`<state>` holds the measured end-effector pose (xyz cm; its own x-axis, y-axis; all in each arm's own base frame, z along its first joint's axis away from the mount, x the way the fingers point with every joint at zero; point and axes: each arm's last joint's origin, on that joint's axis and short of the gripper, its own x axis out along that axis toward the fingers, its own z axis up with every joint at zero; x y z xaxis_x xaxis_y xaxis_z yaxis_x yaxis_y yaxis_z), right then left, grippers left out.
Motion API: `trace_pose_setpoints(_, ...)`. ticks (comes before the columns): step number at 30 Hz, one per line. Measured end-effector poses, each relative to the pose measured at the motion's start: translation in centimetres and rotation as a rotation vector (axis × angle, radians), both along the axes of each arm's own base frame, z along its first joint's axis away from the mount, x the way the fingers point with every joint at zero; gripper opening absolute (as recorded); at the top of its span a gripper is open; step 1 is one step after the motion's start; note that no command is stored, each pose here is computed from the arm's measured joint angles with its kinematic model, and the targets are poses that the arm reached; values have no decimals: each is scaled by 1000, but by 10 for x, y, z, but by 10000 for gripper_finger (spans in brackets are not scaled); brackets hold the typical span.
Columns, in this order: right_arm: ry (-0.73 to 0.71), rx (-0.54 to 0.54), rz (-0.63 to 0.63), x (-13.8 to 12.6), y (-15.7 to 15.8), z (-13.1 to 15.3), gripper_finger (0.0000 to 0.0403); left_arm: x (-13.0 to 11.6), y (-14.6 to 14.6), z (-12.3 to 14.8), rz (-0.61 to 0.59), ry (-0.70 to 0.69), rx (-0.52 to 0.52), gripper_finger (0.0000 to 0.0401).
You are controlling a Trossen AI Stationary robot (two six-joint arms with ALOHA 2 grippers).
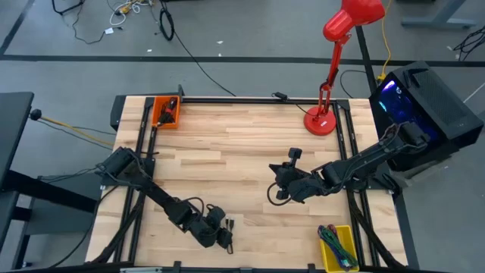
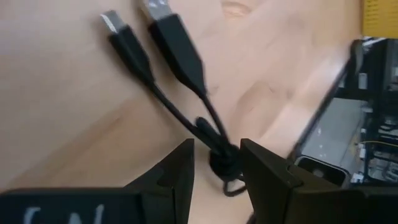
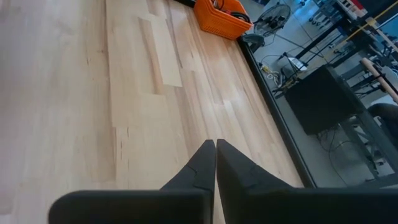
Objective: Pick & Place USB Port
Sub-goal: Put the black charger cable into the orange bin
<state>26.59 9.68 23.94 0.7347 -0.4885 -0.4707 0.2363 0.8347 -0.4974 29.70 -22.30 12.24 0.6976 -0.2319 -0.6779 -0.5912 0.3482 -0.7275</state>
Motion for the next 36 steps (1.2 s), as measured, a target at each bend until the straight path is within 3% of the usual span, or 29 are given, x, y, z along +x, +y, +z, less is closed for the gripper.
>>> trace_pose_setpoints(14,24,7,-17,-3,-1,-3,16,10,19,-3,-14,25,76,123)
trace_pose_setpoints(21,34,9,-24,-4,-2,-4,16,10,22,-5,-56,43,102,14)
trace_pose_setpoints(32,42,3,-25,-4,-2,-4,16,15,16,4,-128,0,107,3)
trace_pose_setpoints(36,40,-7,-35,-5,-2,-4,16,25,17,18,-175,-17,173,2)
